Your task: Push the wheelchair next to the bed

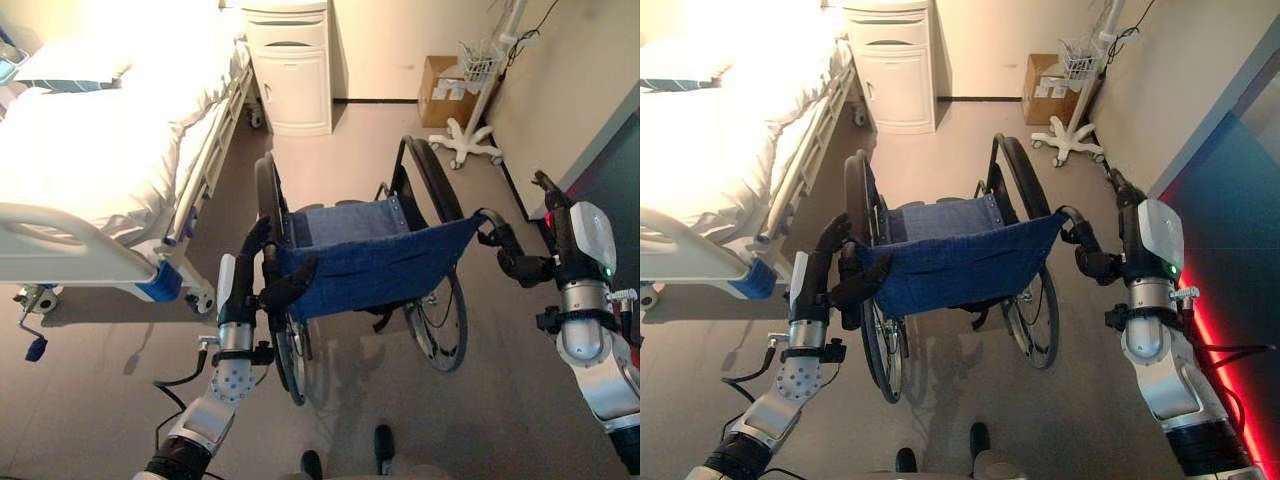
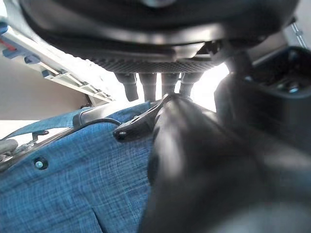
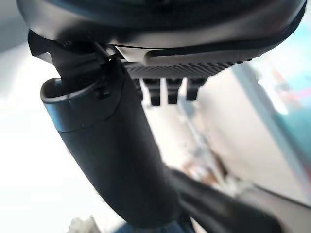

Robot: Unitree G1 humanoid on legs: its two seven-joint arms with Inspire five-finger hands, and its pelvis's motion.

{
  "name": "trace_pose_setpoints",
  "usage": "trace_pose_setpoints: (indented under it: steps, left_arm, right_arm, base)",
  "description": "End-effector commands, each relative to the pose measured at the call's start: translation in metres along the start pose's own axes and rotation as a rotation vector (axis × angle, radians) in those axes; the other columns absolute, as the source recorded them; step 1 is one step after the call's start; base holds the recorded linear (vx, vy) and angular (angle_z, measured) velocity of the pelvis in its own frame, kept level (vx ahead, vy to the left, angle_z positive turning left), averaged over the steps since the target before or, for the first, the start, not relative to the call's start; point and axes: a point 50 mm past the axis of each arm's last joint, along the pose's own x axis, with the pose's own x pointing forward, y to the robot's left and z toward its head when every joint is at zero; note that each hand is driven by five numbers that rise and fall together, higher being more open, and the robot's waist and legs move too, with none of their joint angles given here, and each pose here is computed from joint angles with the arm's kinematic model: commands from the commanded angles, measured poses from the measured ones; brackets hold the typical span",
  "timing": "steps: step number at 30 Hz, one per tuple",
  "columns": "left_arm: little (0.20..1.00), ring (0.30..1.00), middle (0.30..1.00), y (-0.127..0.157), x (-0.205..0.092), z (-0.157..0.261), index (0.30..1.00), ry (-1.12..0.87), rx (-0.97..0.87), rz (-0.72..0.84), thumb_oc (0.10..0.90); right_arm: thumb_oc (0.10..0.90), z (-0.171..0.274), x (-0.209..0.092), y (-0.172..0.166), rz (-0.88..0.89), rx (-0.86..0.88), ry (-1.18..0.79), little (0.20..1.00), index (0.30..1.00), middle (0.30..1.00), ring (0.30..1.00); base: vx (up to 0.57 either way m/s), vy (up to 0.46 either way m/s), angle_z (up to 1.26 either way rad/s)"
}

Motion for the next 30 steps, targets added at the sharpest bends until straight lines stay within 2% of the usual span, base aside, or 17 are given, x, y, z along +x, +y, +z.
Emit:
trace_pose_setpoints:
  steps: [1, 5, 6, 8, 9, 10, 11, 12, 13, 15, 19, 21, 24, 25, 30]
  left_arm:
    - [0.900, 0.900, 0.900, 0.012, 0.028, 0.056, 0.900, -0.353, -0.012, 0.115, 0.800]
    - [0.900, 0.900, 0.900, 0.030, 0.021, 0.070, 0.900, -0.461, -0.057, 0.303, 0.800]
    - [0.900, 0.900, 0.900, 0.031, 0.018, 0.075, 0.900, -0.500, -0.064, 0.342, 0.800]
    - [0.900, 0.900, 0.900, 0.030, 0.009, 0.087, 0.900, -0.605, -0.058, 0.430, 0.800]
    - [0.900, 0.900, 0.900, 0.029, 0.009, 0.088, 0.900, -0.617, -0.056, 0.438, 0.800]
    - [0.900, 0.900, 0.900, 0.027, 0.006, 0.095, 0.900, -0.674, -0.057, 0.476, 0.800]
    - [0.900, 0.900, 0.900, 0.027, 0.005, 0.096, 0.900, -0.683, -0.056, 0.480, 0.800]
    - [0.900, 0.900, 0.900, 0.021, 0.003, 0.101, 0.900, -0.738, -0.038, 0.496, 0.800]
    - [0.900, 0.900, 0.900, 0.019, 0.002, 0.102, 0.900, -0.748, -0.039, 0.497, 0.800]
    - [0.900, 0.900, 0.900, 0.004, -0.003, 0.109, 0.900, -0.831, -0.047, 0.514, 0.800]
    - [0.900, 0.900, 0.900, -0.011, -0.006, 0.117, 0.900, -0.909, -0.060, 0.498, 0.800]
    - [0.900, 0.900, 0.900, -0.019, -0.009, 0.119, 0.900, -0.952, -0.049, 0.461, 0.800]
    - [0.900, 0.900, 0.900, -0.023, -0.010, 0.119, 0.900, -0.980, -0.043, 0.432, 0.800]
    - [0.900, 0.900, 0.900, -0.027, -0.012, 0.119, 0.900, -1.003, -0.042, 0.392, 0.800]
    - [0.900, 0.900, 0.900, -0.042, -0.017, 0.106, 0.900, -1.026, -0.042, 0.231, 0.800]
  right_arm:
    - [0.800, 0.029, 0.031, -0.062, -0.370, -0.014, -0.245, 0.900, 0.900, 0.900, 0.900]
    - [0.800, 0.029, 0.009, -0.061, -0.428, 0.188, -0.259, 0.900, 0.900, 0.900, 0.900]
    - [0.800, 0.031, 0.002, -0.058, -0.420, 0.323, -0.246, 0.900, 0.900, 0.900, 0.900]
    - [0.800, 0.040, -0.016, -0.043, -0.379, 0.716, -0.223, 0.900, 0.900, 0.900, 0.900]
    - [0.800, 0.042, -0.017, -0.041, -0.366, 0.743, -0.235, 0.900, 0.900, 0.900, 0.900]
    - [0.800, 0.052, -0.023, -0.032, -0.320, 0.913, -0.253, 0.900, 0.900, 0.900, 0.900]
    - [0.800, 0.053, -0.024, -0.031, -0.310, 0.962, -0.252, 0.900, 0.900, 0.900, 0.900]
    - [0.800, 0.061, -0.030, -0.021, -0.255, 1.228, -0.242, 0.900, 0.900, 0.900, 0.900]
    - [0.800, 0.063, -0.032, -0.019, -0.242, 1.288, -0.238, 0.900, 0.900, 0.900, 0.900]
    - [0.800, 0.084, -0.040, 0.008, -0.112, 1.678, -0.237, 0.900, 0.900, 0.900, 0.900]
    - [0.800, 0.106, -0.046, 0.030, 0.044, 1.996, -0.229, 0.900, 0.900, 0.900, 0.900]
    - [0.800, 0.117, -0.051, 0.041, 0.184, 2.188, -0.220, 0.900, 0.900, 0.900, 0.900]
    - [0.800, 0.126, -0.055, 0.048, 0.319, 2.327, -0.257, 0.900, 0.900, 0.900, 0.900]
    - [0.800, 0.135, -0.059, 0.052, 0.428, 2.419, -0.304, 0.900, 0.900, 0.900, 0.900]
    - [0.800, 0.148, -0.071, 0.065, 0.611, 2.538, -0.362, 0.900, 0.900, 0.900, 0.900]
  base:
    - [0.04, 0.017, 0.01]
    - [0.02, -0.008, 0.02]
    - [-0.01, -0.036, 0.02]
    - [0.01, -0.038, -0.01]
    - [0.01, -0.030, -0.05]
    - [0.03, -0.006, -0.04]
    - [-0.03, -0.024, -0.05]
    - [0.04, -0.001, -0.02]
    - [0.00, 0.000, 0.00]
    - [0.04, 0.004, 0.00]
    - [0.04, 0.001, -0.02]
    - [0.04, -0.015, 0.02]
    - [0.01, -0.012, 0.01]
    - [0.00, -0.045, 0.01]
    - [-0.01, -0.062, 0.01]
